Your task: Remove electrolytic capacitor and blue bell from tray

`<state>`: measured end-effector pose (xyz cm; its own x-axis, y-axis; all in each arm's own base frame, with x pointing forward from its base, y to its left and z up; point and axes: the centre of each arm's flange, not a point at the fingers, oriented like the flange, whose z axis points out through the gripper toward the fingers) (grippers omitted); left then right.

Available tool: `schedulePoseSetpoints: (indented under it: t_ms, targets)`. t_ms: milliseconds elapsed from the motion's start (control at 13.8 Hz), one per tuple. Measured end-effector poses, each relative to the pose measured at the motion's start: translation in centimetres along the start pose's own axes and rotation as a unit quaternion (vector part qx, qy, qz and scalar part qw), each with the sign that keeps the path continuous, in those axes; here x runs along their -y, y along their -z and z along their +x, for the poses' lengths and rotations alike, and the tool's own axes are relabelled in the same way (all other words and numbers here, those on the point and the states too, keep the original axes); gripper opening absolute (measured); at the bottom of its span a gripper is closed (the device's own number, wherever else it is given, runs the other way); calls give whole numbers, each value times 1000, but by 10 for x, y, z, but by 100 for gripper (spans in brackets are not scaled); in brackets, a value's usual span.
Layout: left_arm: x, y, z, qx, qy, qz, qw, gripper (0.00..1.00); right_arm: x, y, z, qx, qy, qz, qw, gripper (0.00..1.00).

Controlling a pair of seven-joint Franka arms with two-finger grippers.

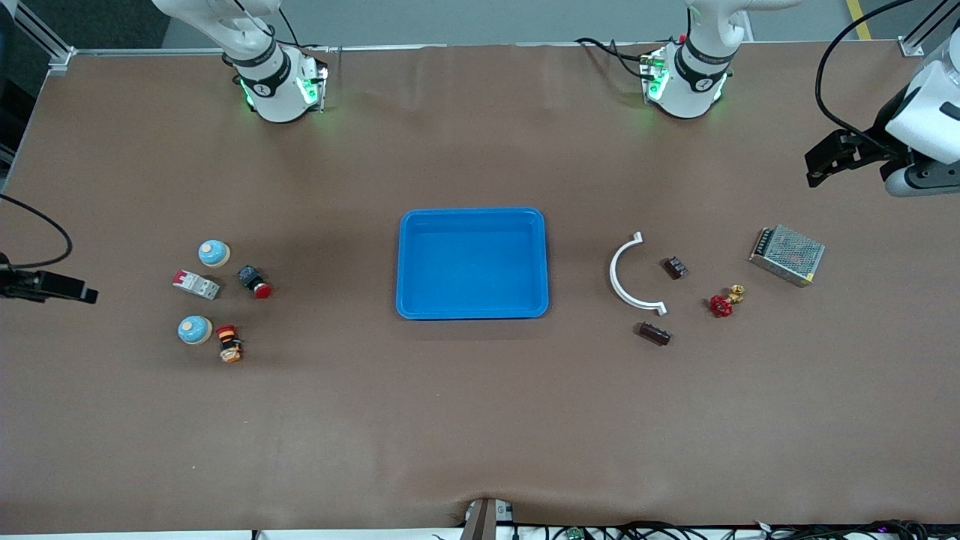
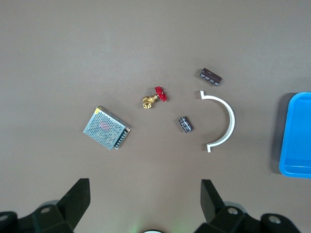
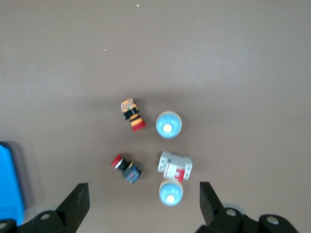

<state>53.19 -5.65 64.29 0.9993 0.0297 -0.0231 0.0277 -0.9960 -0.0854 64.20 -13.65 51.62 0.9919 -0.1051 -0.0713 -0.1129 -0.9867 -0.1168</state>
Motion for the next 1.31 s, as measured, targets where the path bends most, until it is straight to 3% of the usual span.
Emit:
schedulePoseSetpoints:
  t_ms: [290, 580, 725, 1015, 1305]
  targets:
    - [1, 0, 0, 0, 0, 0, 1000, 100, 62, 59, -28, 0, -36, -9, 999, 100]
    - [1, 0, 0, 0, 1, 0, 1000, 100, 84, 101, -60, -14, -48, -15, 999, 100]
    - [0, 1, 0, 0, 0, -2, 1000, 100, 90, 110, -68, -16, -50, -14, 999, 100]
    - [-4, 5, -3, 1, 1, -42, 999, 100, 92, 113, -72, -12, -51, -13, 999, 100]
    - [-3, 15, -10, -8, 2, -44, 999, 100, 95, 112, -72, -11, -47, -12, 999, 100]
